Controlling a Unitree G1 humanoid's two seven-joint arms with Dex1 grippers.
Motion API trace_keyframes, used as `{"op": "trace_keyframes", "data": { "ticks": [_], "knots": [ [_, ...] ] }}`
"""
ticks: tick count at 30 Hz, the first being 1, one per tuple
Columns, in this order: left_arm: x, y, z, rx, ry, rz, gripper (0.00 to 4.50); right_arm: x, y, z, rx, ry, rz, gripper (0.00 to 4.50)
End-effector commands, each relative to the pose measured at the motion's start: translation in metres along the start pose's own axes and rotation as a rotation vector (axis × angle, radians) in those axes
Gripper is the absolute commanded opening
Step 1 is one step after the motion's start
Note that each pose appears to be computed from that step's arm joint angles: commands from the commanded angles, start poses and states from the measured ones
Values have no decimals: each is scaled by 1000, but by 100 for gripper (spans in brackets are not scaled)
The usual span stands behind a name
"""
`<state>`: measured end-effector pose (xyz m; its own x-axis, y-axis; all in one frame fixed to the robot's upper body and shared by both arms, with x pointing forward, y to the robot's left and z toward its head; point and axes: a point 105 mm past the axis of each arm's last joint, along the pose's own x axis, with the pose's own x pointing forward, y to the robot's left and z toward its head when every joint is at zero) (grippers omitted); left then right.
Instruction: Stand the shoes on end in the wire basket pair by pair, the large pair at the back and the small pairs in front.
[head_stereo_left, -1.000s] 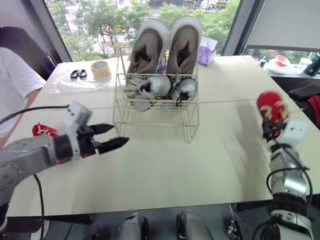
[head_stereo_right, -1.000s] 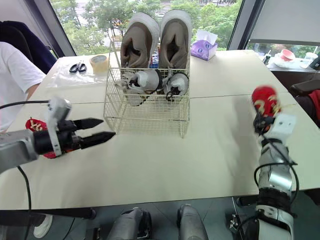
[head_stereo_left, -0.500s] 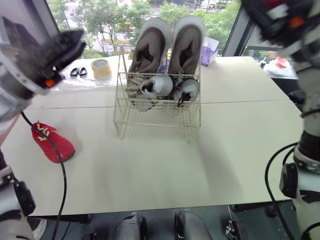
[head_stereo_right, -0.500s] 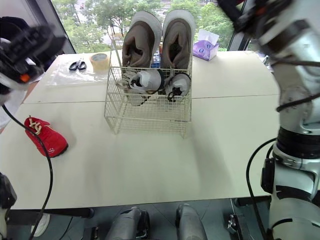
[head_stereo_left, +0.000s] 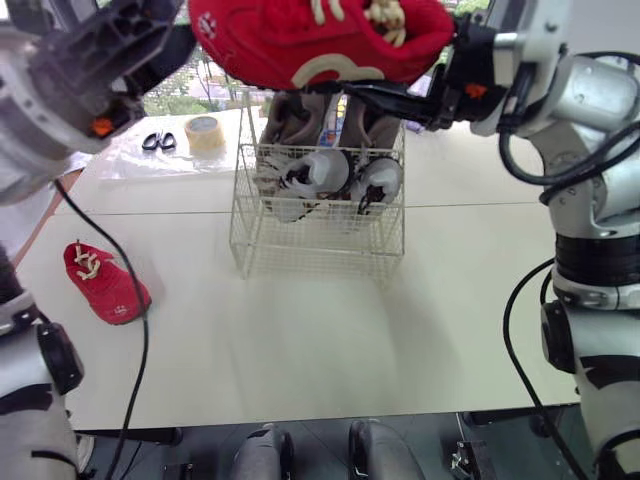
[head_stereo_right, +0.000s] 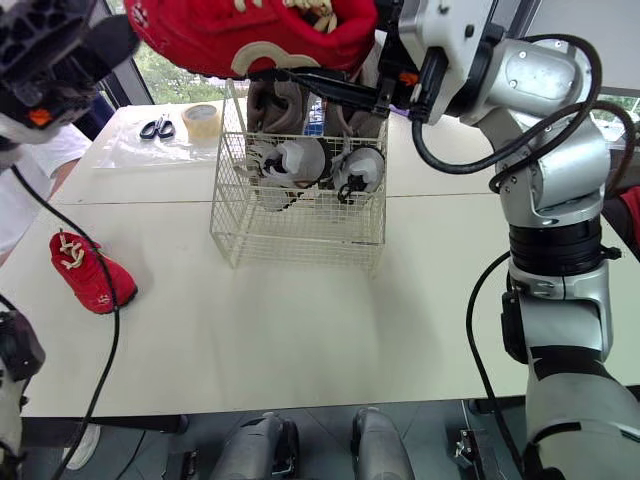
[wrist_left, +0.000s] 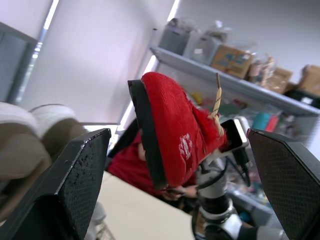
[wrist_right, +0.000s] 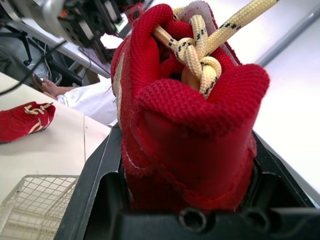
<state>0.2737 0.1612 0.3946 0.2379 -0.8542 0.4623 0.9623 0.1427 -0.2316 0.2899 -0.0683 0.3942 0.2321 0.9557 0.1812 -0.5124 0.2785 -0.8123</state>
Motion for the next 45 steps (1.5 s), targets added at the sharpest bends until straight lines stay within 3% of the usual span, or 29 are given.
{"op": "trace_keyframes", "data": {
  "ticks": [1,3,9,10,15,20,24,27,30,34,36,38,45],
  "knots": [
    [7,-3,-2,0,21,-54,450,1,1,11,-74,-23,2,205],
    [8,1,-3,-21,13,-63,372,1,2,10,-87,-18,6,205],
    [10,5,-5,-60,8,-97,61,-1,7,12,-97,-5,14,205],
    [11,5,-6,-60,10,-97,29,-1,8,11,-97,4,13,205],
    [12,10,-9,-50,13,-76,24,-2,8,7,-91,25,-5,205],
    [3,11,9,-42,-135,-51,24,-20,2,-14,-12,121,-85,441],
    [-6,18,31,-12,-385,18,24,-45,-14,-44,93,176,-307,441],
    [2,17,30,6,-556,36,24,-50,-14,-46,531,-69,-481,441],
    [12,13,23,-21,-629,19,24,-37,-13,-26,807,-330,-533,441],
    [15,12,21,-26,-652,19,24,-35,-13,-18,900,-386,-551,441],
    [23,20,0,-34,-599,56,24,-4,-12,3,1053,-603,-538,441],
    [26,27,-13,-53,-583,83,24,13,-13,16,1142,-709,-523,441],
    [38,25,-40,-82,-539,84,24,31,-14,24,1181,-730,-479,441]
  ]
}}
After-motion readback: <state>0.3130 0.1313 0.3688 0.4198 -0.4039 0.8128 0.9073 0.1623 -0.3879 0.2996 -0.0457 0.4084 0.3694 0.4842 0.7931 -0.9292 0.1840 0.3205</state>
